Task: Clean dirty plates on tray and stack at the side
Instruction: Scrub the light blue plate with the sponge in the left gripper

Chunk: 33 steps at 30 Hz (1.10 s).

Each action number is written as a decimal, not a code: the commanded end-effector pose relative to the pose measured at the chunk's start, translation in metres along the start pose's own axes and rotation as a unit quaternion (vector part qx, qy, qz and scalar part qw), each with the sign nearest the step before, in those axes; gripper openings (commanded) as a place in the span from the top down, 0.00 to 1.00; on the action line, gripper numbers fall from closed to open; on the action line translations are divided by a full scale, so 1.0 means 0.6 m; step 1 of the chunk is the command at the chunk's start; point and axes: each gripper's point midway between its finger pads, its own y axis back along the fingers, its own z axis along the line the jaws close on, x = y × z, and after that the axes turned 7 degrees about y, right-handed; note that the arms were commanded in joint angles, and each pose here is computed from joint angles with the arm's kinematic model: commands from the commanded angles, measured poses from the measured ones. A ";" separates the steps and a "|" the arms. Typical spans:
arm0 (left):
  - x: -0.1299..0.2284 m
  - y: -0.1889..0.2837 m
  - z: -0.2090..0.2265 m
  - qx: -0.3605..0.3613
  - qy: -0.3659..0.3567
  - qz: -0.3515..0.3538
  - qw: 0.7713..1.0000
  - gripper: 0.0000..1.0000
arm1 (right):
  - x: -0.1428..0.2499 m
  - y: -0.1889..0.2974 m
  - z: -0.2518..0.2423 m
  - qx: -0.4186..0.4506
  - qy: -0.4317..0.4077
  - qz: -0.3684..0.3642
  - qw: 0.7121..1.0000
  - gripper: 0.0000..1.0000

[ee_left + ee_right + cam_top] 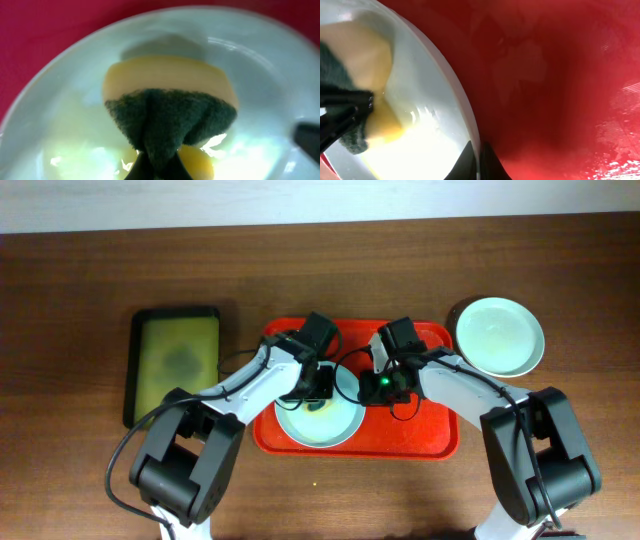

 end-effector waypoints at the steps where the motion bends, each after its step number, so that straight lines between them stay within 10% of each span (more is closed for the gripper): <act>1: 0.003 -0.001 0.115 -0.171 -0.012 -0.024 0.985 1.00 | 0.009 -0.006 -0.017 0.017 -0.006 0.007 1.000 0.96; 7: -0.039 0.054 0.142 -0.217 0.005 -0.046 0.975 1.00 | 0.009 -0.006 -0.017 0.017 -0.006 0.007 1.000 0.96; 12: 0.001 0.035 -0.016 0.040 -0.018 0.052 0.998 1.00 | 0.009 -0.006 -0.017 0.017 -0.006 0.007 1.000 0.96; 15: 0.017 0.034 -0.039 0.065 -0.026 0.069 0.995 1.00 | 0.009 -0.006 -0.017 0.017 -0.006 0.008 1.000 0.96; 23: 0.049 -0.014 -0.047 0.029 -0.049 0.084 0.995 1.00 | 0.009 -0.006 -0.017 0.017 -0.006 0.008 1.000 0.96; 33: -0.002 -0.015 0.125 -0.219 -0.014 0.012 0.976 1.00 | 0.013 -0.006 -0.019 0.020 -0.008 0.012 1.000 0.96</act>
